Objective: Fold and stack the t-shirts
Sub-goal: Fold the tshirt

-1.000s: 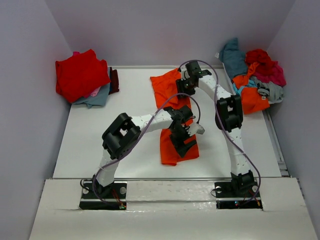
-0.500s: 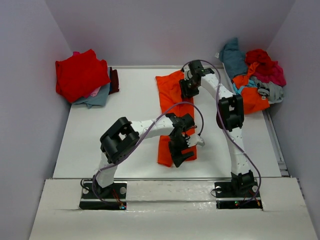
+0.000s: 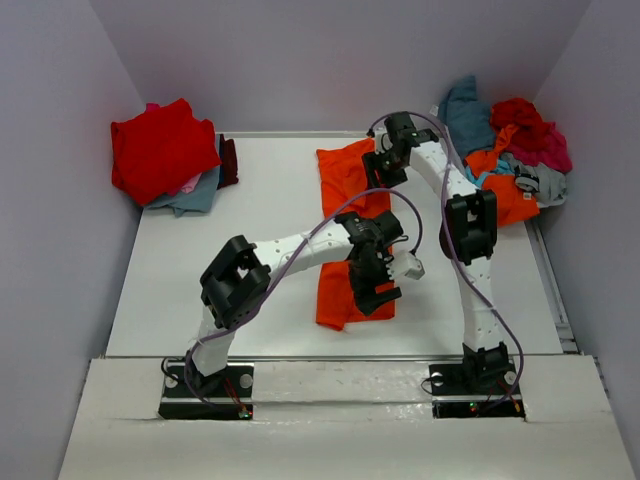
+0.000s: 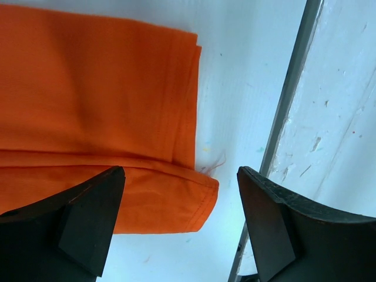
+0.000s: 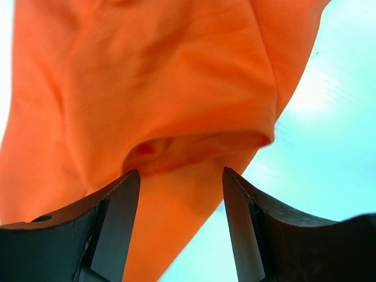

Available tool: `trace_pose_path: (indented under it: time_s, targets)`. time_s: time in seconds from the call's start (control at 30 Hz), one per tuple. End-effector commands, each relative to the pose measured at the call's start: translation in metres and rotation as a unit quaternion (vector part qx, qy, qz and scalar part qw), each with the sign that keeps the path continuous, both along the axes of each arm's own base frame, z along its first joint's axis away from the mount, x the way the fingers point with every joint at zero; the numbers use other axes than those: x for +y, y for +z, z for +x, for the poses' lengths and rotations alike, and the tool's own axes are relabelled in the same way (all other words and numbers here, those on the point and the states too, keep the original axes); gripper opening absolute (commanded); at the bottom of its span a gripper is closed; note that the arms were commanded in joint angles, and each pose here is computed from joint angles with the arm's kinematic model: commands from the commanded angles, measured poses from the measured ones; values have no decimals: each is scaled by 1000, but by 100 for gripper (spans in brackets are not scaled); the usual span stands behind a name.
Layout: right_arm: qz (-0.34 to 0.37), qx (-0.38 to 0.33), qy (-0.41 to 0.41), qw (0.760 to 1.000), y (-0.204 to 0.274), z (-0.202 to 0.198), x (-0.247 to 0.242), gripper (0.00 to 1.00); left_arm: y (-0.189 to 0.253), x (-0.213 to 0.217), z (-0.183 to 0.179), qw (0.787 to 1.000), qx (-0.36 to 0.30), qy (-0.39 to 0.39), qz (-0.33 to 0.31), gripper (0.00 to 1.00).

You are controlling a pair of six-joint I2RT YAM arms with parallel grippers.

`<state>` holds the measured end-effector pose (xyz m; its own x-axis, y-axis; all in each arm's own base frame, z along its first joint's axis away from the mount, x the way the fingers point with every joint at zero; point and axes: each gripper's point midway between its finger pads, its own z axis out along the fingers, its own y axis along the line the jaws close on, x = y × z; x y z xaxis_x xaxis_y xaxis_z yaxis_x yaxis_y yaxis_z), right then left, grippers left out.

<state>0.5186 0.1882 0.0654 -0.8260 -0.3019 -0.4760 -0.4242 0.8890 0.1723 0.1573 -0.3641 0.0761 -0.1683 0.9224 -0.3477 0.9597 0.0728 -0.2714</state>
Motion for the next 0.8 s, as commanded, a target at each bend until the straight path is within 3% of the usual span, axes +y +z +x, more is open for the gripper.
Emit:
trace_pose_path:
  time_s: [0.0, 0.17, 0.47, 0.57, 0.77]
  targets:
    - [23, -33, 37, 999, 54, -17, 15, 65, 43, -7, 12, 998, -49, -8, -35, 89]
    - [13, -48, 35, 998, 78, -32, 17, 66, 55, -5, 41, 996, -66, 34, -53, 89]
    - [-36, 2, 19, 999, 61, -87, -15, 66, 90, 37, 165, 974, -84, 188, -93, 90]
    - [-44, 20, 20, 999, 55, -111, -24, 66, 88, 56, 202, 964, -89, 234, -92, 90]
    - [-39, 56, 38, 997, 53, -150, -30, 66, 63, 68, 241, 958, -90, 261, -74, 90]
